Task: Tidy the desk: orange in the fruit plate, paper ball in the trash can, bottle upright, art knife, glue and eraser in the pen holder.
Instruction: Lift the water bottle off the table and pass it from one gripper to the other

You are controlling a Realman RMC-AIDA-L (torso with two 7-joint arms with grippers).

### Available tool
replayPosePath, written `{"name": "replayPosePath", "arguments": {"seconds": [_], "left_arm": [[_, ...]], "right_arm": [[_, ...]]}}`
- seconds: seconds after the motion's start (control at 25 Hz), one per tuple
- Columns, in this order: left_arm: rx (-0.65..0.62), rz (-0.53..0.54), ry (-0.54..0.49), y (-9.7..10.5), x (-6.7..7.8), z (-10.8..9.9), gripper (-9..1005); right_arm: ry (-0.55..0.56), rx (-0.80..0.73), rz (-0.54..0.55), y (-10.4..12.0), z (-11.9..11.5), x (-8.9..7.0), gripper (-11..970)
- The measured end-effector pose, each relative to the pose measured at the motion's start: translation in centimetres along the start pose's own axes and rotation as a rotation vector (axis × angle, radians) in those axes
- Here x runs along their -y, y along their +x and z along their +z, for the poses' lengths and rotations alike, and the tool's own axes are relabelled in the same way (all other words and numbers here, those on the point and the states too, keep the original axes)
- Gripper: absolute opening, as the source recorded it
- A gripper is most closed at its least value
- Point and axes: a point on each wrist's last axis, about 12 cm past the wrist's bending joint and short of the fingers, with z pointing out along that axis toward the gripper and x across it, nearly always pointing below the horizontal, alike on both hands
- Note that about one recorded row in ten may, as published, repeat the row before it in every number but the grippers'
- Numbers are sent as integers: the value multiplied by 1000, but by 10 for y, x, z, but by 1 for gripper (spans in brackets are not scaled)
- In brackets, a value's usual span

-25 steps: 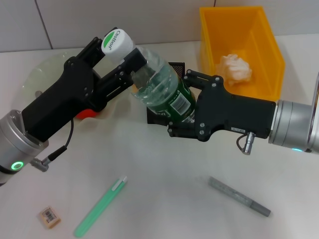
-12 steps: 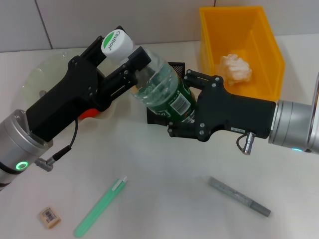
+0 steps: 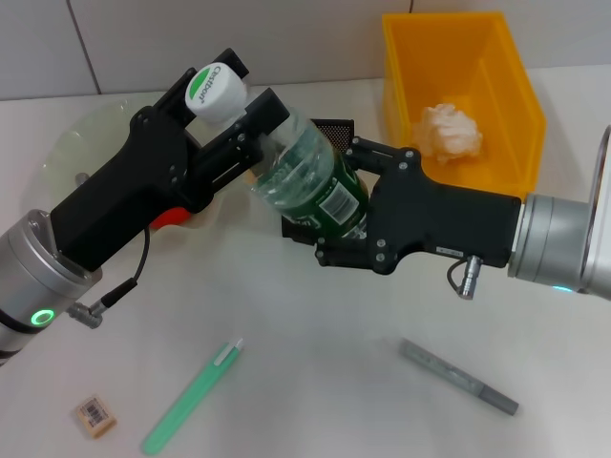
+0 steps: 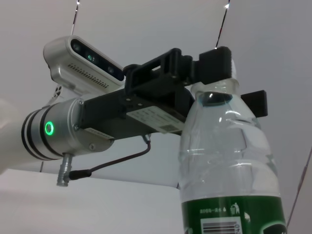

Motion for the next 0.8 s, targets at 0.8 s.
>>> {"name": "replayPosePath", "arguments": {"seconds": [0.8], "left_arm": [[18,49,2,-2,1,-1,438]], "right_arm": [[3,3,0,-1,2,0,763]]}}
